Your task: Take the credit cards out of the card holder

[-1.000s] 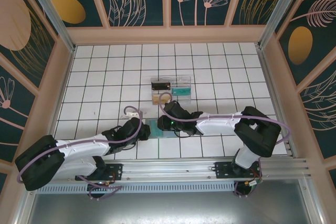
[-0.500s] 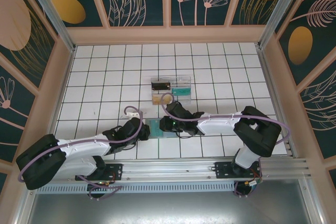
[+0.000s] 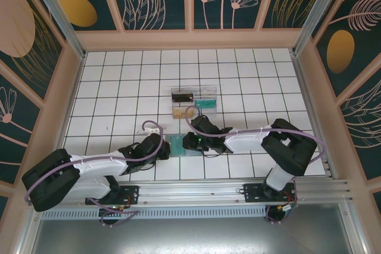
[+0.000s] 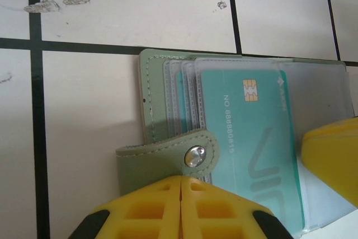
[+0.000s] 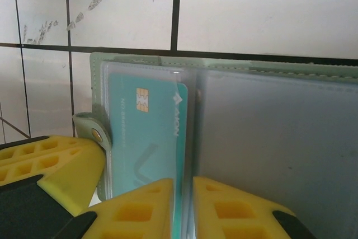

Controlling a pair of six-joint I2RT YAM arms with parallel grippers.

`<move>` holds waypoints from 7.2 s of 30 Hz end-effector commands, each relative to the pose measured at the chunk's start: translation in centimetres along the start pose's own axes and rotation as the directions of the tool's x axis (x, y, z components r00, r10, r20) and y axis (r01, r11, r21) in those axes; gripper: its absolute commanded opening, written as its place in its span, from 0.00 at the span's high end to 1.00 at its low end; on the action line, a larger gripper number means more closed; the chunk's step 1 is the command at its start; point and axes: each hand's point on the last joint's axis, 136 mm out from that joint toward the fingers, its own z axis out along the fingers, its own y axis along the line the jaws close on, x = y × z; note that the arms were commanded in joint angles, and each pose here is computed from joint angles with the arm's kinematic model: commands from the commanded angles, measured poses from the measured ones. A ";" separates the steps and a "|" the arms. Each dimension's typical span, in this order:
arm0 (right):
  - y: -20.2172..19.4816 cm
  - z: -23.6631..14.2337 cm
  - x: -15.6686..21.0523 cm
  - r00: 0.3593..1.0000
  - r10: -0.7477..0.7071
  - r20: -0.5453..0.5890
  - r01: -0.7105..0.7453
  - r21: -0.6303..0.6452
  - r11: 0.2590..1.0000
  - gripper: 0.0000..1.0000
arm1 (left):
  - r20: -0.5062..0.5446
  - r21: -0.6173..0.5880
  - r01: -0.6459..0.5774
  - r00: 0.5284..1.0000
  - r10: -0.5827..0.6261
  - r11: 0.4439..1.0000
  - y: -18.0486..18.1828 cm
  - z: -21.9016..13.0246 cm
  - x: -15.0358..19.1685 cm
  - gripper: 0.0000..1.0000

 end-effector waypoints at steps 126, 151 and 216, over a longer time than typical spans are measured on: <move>-4.2 -8.8 -4.2 0.986 -0.074 0.152 0.074 0.001 0.997 1.00 | 0.059 0.036 0.002 0.998 -0.004 0.999 -0.9 -2.4 -1.8 0.91; 0.2 -12.8 -15.1 0.303 -0.908 -0.289 0.823 0.560 0.096 1.00 | 0.412 0.216 0.015 0.905 -0.105 0.976 1.0 -9.9 -5.6 0.01; -2.8 -8.4 -15.6 -0.067 -0.877 -0.475 0.883 0.381 -0.274 1.00 | 0.424 0.195 0.007 0.901 -0.090 0.981 1.9 -9.6 -5.3 0.01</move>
